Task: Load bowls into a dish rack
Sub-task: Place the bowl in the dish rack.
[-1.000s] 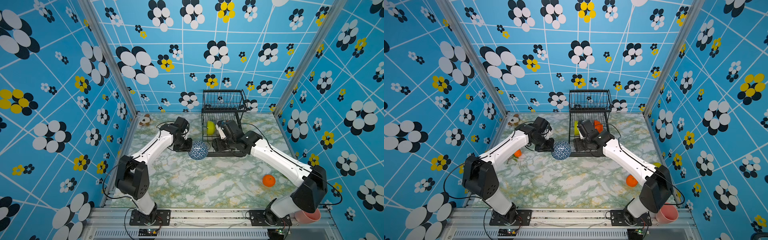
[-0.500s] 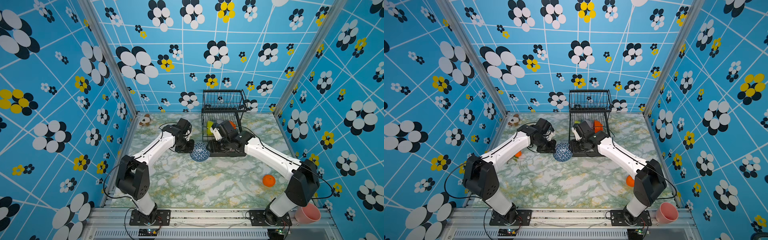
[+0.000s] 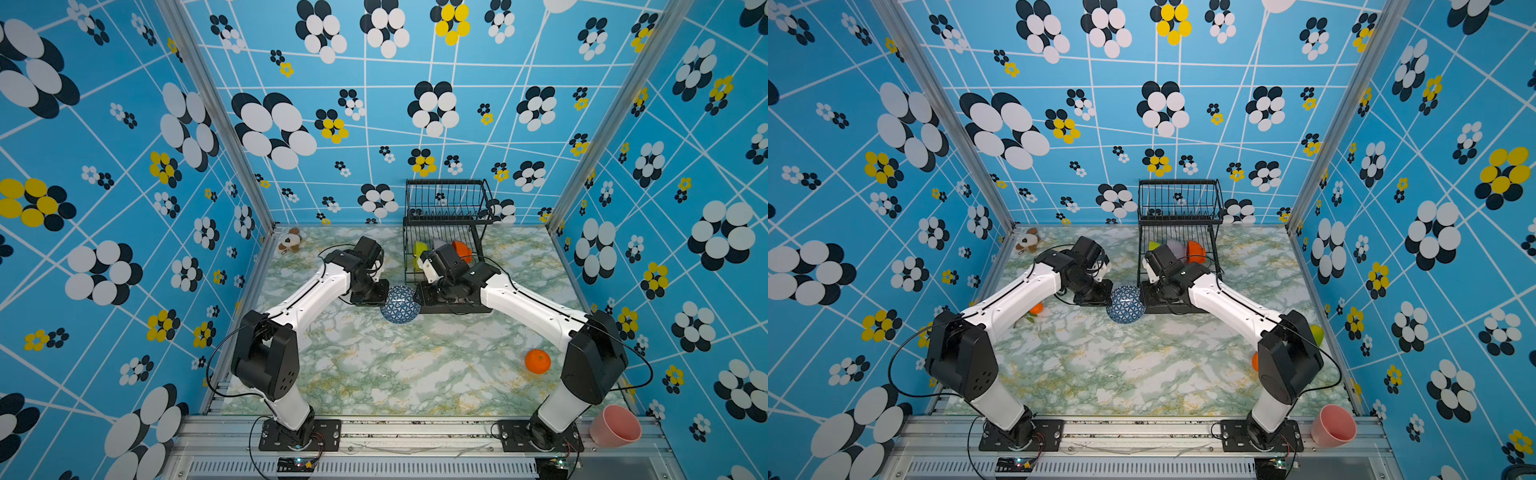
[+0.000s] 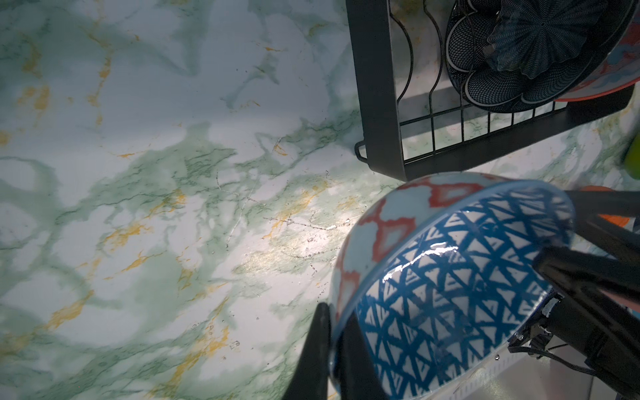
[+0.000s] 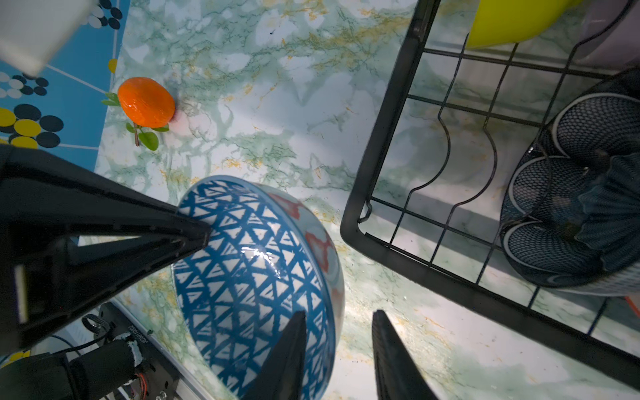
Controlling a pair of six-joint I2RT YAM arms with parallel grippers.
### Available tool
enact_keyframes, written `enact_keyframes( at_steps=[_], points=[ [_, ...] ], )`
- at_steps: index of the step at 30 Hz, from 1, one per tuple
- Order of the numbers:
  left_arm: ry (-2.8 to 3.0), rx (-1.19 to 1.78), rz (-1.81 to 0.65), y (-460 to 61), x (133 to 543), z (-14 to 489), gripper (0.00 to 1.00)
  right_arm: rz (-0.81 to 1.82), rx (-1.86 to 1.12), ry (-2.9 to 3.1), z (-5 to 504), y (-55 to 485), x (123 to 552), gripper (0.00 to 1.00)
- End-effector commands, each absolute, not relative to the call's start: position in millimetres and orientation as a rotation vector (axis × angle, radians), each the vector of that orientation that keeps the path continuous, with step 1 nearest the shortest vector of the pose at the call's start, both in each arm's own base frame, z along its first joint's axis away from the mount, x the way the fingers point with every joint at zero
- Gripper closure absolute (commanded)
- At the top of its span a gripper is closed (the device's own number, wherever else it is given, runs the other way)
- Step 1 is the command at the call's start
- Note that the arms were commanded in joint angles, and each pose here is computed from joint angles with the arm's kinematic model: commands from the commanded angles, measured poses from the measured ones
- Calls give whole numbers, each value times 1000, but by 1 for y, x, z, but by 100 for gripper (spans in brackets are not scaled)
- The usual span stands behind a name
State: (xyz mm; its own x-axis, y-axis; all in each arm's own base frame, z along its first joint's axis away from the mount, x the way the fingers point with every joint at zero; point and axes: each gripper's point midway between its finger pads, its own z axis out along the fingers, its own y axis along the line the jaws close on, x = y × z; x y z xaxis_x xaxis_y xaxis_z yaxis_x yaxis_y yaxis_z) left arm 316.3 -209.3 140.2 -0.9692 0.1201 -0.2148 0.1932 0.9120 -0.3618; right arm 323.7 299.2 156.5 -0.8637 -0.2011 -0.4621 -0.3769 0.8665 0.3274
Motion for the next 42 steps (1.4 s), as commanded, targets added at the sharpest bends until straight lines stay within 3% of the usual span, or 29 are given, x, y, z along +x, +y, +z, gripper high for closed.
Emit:
enact_keyframes(
  at_steps=[1, 8, 15, 27, 29, 35, 37, 40, 42],
  points=[
    [2828, 302, -630, -218, 313, 155, 100, 553, -408, 2621, 155, 300, 332, 75],
    [2828, 305, -630, -219, 312, 154, 100, 557, -411, 2630, 152, 302, 334, 82],
    [2831, 306, -625, -219, 312, 153, 100, 560, -408, 2628, 153, 303, 335, 99],
    [2831, 310, -601, -217, 313, 151, 99, 578, -382, 2598, 162, 302, 335, 100],
    [2834, 308, -595, -216, 313, 150, 93, 572, -380, 2596, 163, 301, 335, 100],
    [2821, 313, -591, -215, 314, 152, 58, 540, -366, 2576, 167, 296, 338, 100],
    [2817, 313, -591, -216, 314, 152, 58, 533, -360, 2566, 169, 295, 340, 100],
    [2805, 313, -593, -216, 315, 155, 43, 507, -352, 2560, 170, 291, 340, 100],
    [2789, 310, -599, -216, 316, 157, 40, 480, -343, 2556, 171, 287, 342, 100]
  ],
)
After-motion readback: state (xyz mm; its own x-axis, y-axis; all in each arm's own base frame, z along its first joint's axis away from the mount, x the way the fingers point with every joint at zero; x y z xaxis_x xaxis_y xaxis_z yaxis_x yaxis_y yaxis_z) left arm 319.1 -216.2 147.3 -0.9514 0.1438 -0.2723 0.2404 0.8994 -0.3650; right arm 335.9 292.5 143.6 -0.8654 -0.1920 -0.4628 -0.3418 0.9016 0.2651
